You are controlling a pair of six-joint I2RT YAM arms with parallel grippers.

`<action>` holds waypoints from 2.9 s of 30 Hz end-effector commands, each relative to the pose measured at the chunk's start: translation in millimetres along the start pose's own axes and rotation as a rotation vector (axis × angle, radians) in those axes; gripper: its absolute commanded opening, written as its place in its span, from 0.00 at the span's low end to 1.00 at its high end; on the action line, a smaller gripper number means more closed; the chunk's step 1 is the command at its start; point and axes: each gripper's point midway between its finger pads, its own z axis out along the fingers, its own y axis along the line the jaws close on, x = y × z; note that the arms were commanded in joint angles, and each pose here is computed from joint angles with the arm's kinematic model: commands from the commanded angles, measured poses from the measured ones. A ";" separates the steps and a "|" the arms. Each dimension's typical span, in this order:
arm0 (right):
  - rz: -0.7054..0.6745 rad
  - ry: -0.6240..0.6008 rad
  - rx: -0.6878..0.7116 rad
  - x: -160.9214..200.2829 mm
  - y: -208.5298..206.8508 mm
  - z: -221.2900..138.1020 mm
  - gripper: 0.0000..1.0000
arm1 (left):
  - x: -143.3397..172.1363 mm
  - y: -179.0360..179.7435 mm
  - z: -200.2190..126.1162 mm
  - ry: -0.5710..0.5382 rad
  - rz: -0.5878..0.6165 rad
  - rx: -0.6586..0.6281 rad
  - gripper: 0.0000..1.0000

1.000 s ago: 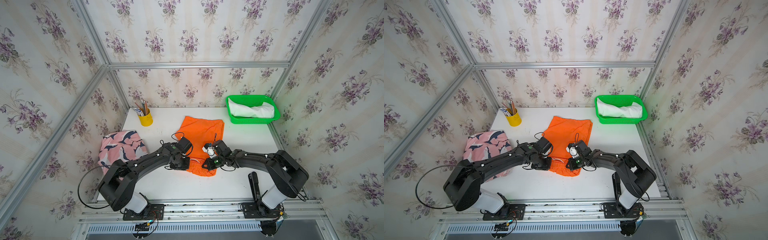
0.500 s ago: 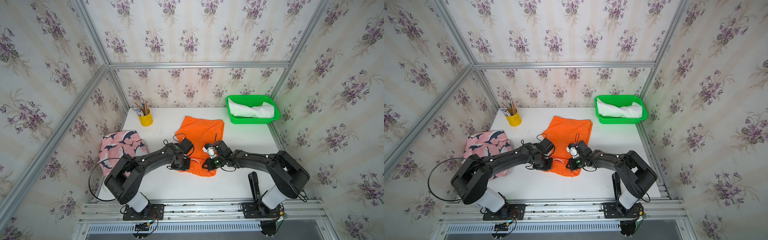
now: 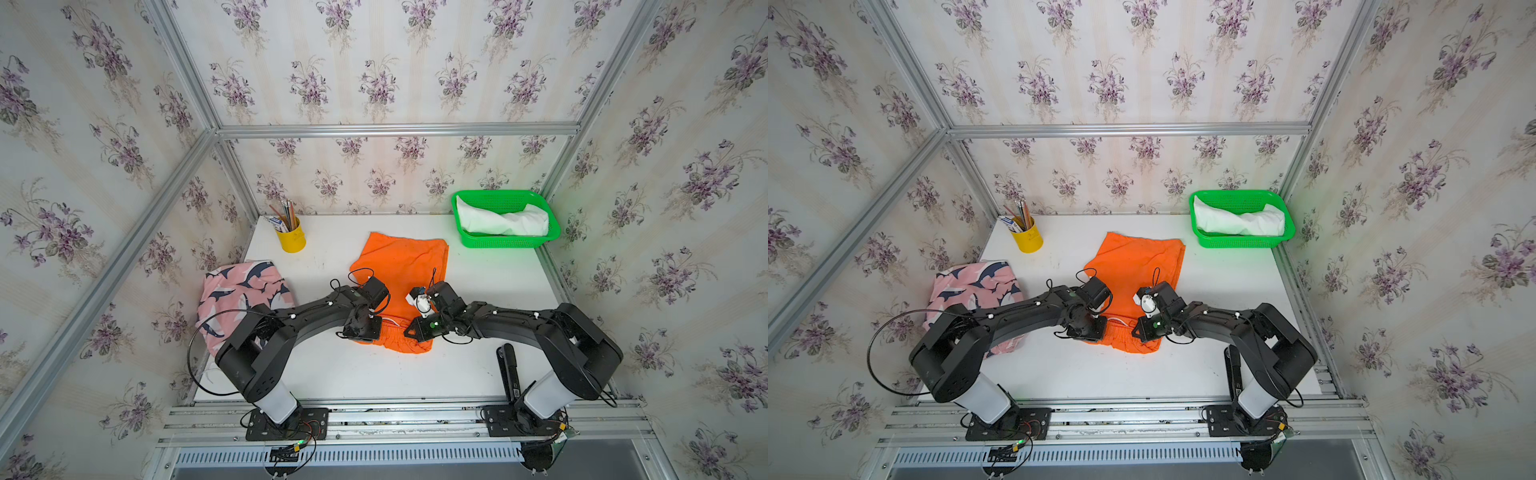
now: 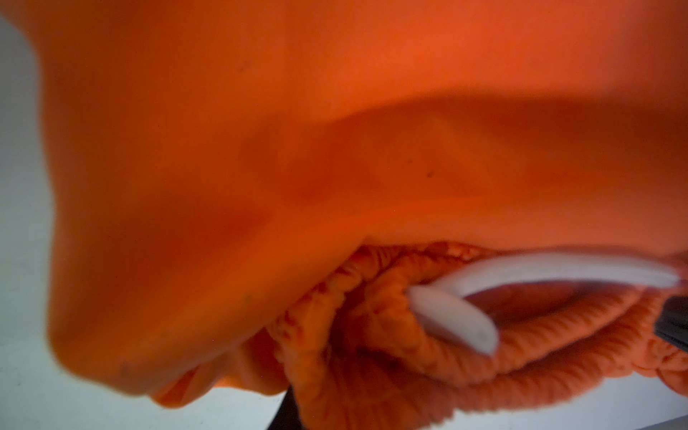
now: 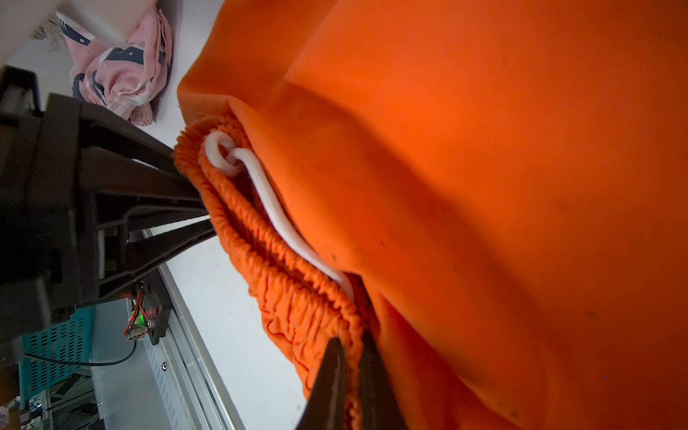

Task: Roll up the shorts
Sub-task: Roll the shorts at the center of the board.

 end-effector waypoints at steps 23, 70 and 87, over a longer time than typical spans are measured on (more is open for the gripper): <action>0.002 0.022 0.061 7.5 -1.8 8.6 0.00 | -4.3 4.5 -20.2 -0.056 0.011 -0.012 0.24; 0.051 0.082 0.031 19.3 12.0 -5.5 0.25 | -8.2 10.2 -9.2 -0.067 -0.038 -0.092 0.41; -0.242 0.107 -0.021 -10.2 47.8 14.5 0.50 | -16.6 4.8 -16.1 -0.067 0.005 -0.093 0.40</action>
